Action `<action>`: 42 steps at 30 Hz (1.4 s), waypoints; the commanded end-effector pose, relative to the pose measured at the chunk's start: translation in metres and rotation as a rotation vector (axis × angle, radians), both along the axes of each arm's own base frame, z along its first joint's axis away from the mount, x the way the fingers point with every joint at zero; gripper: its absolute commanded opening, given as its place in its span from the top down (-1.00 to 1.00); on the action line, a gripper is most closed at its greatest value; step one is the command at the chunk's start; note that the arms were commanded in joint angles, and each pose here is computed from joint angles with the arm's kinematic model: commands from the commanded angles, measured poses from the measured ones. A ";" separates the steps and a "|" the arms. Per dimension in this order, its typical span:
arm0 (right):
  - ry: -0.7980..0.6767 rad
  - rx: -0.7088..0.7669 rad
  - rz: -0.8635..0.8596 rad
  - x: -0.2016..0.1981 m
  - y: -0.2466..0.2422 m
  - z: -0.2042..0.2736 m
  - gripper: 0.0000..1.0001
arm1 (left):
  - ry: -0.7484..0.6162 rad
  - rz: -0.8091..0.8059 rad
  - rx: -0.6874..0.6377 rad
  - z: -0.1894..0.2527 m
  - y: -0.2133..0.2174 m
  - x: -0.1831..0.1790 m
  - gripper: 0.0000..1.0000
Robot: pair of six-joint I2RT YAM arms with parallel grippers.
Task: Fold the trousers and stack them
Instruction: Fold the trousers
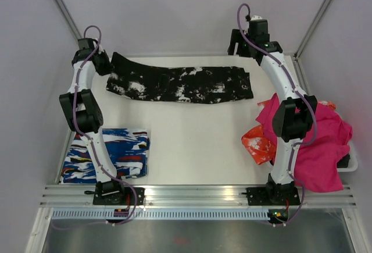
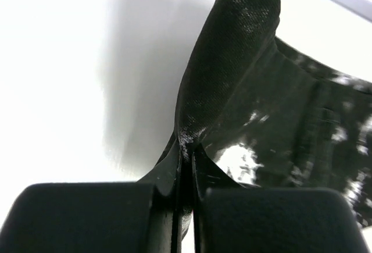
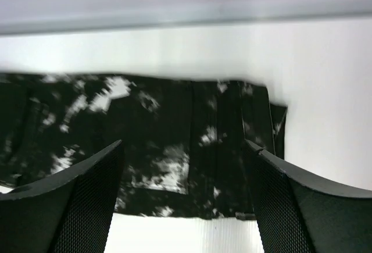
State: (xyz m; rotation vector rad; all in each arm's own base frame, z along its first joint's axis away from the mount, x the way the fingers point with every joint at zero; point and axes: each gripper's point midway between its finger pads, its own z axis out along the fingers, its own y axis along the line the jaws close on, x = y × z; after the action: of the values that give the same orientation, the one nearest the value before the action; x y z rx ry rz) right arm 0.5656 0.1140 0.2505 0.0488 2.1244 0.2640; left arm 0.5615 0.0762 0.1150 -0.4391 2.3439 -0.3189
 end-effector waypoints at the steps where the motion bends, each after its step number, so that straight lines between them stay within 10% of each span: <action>1: 0.161 -0.008 -0.035 -0.011 0.009 -0.071 -0.75 | -0.145 -0.067 0.110 0.091 -0.007 0.011 0.95; 11: 0.300 0.068 0.098 -0.032 0.050 -0.162 -0.57 | -0.246 -0.005 -0.082 0.169 -0.037 0.011 0.95; 28: 0.323 0.008 0.230 -0.039 0.082 -0.199 0.46 | -0.237 -0.210 -0.271 0.184 -0.287 0.000 0.95; 31: 0.244 0.086 0.158 -0.020 0.063 -0.150 0.41 | -0.251 -0.269 -0.308 0.189 -0.322 -0.008 0.95; 35: 0.086 0.135 0.025 -0.006 0.000 -0.063 -0.16 | -0.264 -0.345 -0.324 0.182 -0.377 -0.018 0.95; 42: 0.001 0.062 -0.146 0.007 -0.086 -0.046 -0.43 | -0.307 -0.342 -0.385 0.145 -0.459 -0.011 0.95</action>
State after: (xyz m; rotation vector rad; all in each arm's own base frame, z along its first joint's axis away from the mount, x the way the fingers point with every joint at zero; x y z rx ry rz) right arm 0.5627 0.0482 0.1811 0.2037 2.1774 0.2806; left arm 0.5374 -0.3402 0.2407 -0.1052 2.1912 -0.8276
